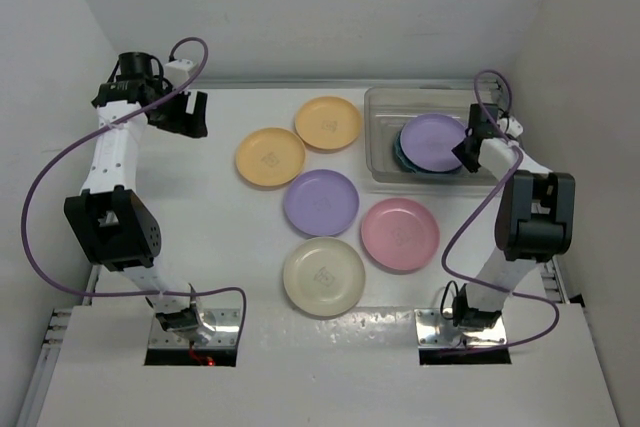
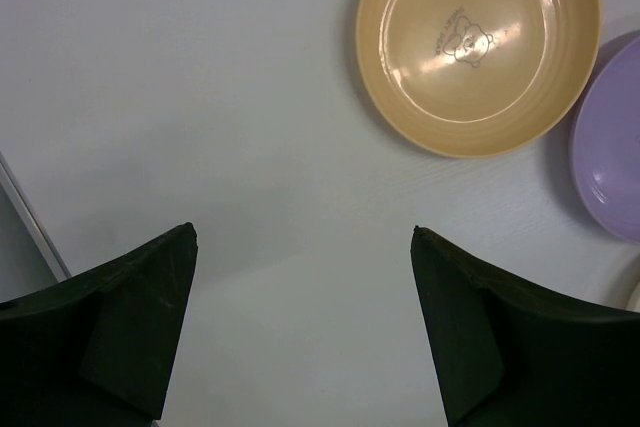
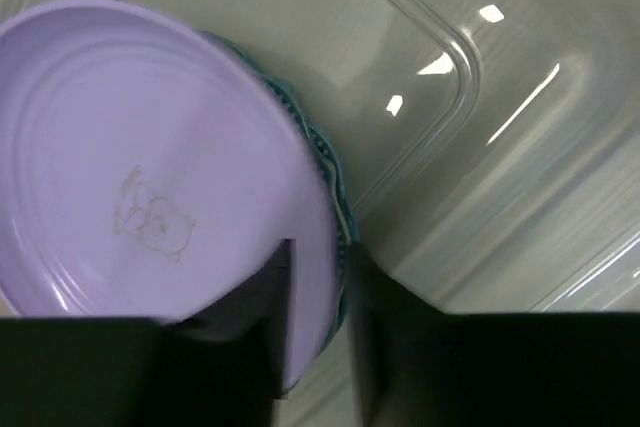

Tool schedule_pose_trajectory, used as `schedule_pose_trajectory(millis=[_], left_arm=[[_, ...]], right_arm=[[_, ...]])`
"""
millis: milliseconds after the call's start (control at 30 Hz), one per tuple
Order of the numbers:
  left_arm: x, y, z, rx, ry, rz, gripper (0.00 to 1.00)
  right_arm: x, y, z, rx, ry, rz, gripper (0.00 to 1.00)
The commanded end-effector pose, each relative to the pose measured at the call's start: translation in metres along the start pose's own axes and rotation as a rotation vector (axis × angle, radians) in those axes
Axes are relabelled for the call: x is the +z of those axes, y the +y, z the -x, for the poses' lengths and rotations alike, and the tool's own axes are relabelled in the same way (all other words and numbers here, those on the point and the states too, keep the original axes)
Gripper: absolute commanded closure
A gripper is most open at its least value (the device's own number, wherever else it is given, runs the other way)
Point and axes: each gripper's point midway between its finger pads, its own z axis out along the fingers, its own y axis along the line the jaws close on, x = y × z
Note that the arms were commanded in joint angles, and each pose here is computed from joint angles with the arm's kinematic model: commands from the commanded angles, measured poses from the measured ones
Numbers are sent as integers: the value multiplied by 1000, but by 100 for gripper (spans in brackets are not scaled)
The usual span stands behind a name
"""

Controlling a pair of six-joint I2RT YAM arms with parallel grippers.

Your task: Place the plates into the plastic bin on the countertop

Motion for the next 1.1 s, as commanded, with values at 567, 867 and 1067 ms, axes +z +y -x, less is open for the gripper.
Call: schedule_pose_trajectory(millis=[567, 867, 1067], left_arm=[[-23, -8, 9, 13, -59, -13, 11], [-25, -23, 0, 25, -58, -55, 11], [-30, -32, 3, 36, -75, -74, 11]], right_arm=[[-134, -7, -32, -465, 5, 369, 18], [-117, -83, -149, -496, 236, 290, 24], [-98, -105, -165, -461, 259, 189, 47]])
